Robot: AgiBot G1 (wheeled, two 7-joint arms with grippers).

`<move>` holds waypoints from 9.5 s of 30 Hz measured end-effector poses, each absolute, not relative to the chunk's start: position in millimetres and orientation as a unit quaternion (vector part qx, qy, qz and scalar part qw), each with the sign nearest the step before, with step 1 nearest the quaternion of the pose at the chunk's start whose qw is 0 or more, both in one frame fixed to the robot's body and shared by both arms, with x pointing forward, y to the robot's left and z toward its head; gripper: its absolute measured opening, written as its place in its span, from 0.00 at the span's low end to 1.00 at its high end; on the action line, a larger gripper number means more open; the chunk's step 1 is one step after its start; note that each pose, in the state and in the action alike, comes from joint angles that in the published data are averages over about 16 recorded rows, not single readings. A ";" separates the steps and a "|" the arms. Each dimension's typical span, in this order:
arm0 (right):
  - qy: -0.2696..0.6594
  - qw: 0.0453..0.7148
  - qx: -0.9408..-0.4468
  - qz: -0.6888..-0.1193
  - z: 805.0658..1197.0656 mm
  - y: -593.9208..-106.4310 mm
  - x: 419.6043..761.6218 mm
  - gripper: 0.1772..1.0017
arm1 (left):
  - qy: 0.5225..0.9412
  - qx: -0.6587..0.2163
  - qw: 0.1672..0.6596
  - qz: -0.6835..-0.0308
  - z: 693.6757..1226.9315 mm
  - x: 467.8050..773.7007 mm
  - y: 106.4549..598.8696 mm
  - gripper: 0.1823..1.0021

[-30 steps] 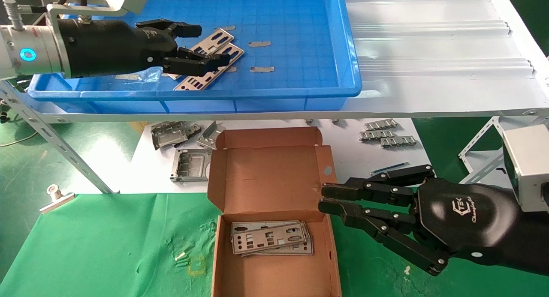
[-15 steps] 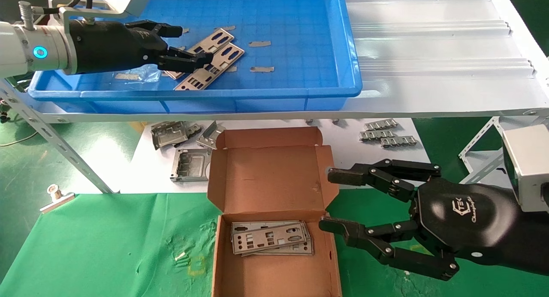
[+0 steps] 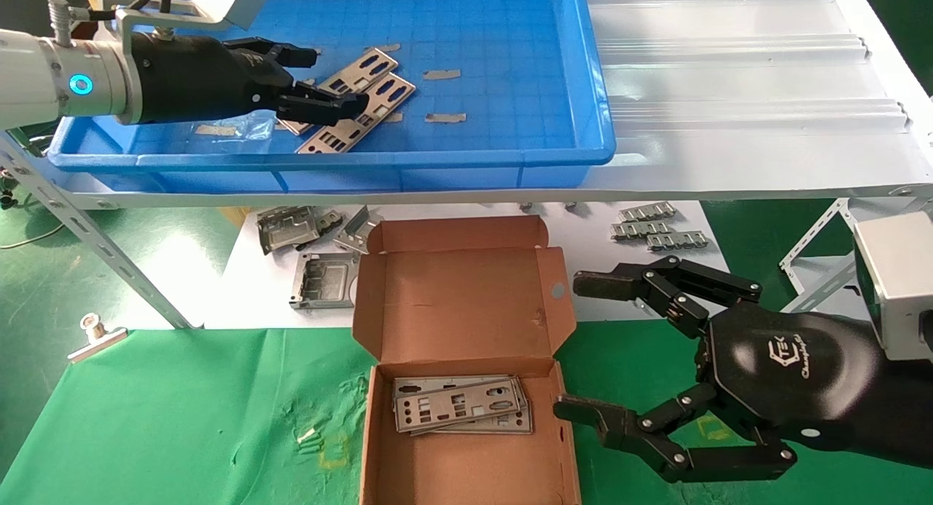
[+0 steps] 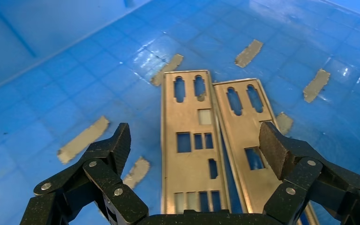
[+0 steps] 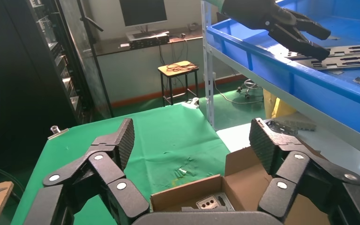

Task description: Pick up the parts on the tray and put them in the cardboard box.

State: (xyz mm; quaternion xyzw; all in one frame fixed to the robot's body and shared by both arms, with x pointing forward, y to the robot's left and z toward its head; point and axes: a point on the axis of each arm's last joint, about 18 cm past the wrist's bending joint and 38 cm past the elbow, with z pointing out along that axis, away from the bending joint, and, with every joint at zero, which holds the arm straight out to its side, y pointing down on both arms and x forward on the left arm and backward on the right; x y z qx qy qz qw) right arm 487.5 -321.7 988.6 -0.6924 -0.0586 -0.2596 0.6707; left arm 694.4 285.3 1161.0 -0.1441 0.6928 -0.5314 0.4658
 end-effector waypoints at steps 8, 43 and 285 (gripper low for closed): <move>-0.059 0.671 -0.692 -0.260 988.6 -321.7 487.5 0.93 | 0.694 -0.145 0.459 -0.535 1165.9 691.9 280.9 1.00; -0.059 0.671 -0.692 -0.260 988.6 -321.7 487.5 1.00 | 0.711 -0.150 0.432 -0.534 1153.9 687.0 284.6 0.91; -0.058 0.671 -0.692 -0.260 988.6 -321.9 487.5 1.00 | 0.704 0.102 0.244 -0.659 992.2 475.2 300.1 1.00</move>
